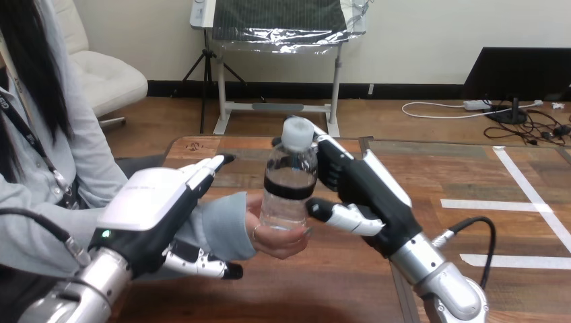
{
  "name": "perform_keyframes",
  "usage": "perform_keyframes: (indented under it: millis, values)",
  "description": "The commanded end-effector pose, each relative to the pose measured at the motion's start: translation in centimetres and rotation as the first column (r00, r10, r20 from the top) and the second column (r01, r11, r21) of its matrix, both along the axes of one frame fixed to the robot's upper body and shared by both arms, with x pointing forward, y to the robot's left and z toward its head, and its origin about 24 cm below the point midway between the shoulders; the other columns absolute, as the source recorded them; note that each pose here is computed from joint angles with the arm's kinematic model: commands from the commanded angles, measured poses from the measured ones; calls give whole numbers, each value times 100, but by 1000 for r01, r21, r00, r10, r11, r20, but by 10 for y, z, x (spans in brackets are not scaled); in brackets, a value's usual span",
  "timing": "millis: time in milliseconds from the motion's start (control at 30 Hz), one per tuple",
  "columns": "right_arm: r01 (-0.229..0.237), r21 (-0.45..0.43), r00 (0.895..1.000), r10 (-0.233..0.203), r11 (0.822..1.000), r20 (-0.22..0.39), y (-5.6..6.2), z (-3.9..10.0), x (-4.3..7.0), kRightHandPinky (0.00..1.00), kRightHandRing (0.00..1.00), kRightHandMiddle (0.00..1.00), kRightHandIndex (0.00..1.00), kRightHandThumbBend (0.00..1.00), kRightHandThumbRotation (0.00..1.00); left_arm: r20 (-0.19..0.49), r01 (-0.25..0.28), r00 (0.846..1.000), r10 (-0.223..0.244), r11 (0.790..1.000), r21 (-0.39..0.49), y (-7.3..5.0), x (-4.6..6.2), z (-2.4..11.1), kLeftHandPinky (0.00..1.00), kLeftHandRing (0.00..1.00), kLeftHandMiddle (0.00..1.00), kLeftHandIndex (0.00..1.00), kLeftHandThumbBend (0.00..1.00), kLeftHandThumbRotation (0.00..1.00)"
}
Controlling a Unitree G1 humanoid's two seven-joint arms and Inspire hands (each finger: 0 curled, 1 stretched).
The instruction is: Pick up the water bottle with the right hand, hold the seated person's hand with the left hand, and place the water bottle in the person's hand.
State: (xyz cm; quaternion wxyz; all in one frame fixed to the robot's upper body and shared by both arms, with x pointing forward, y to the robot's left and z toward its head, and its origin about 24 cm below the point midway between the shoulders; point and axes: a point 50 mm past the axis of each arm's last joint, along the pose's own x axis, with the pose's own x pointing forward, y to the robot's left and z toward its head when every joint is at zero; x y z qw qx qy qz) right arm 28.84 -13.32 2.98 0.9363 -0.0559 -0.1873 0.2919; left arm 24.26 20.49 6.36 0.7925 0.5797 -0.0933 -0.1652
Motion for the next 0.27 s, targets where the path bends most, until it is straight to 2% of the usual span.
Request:
perform_keyframes:
  millis: [0,233]
  values:
    - [30,21,998,-31,999,58,-7,14,6,93,91,87,95,100,71,84,-1,996,4,999,-32,-1,3,13,90,95,99,100,100,45]
    - [41,20,997,-42,999,61,-12,14,4,93,90,86,95,100,73,84,-6,996,10,999,-43,1,-2,7,92,97,100,100,100,47]
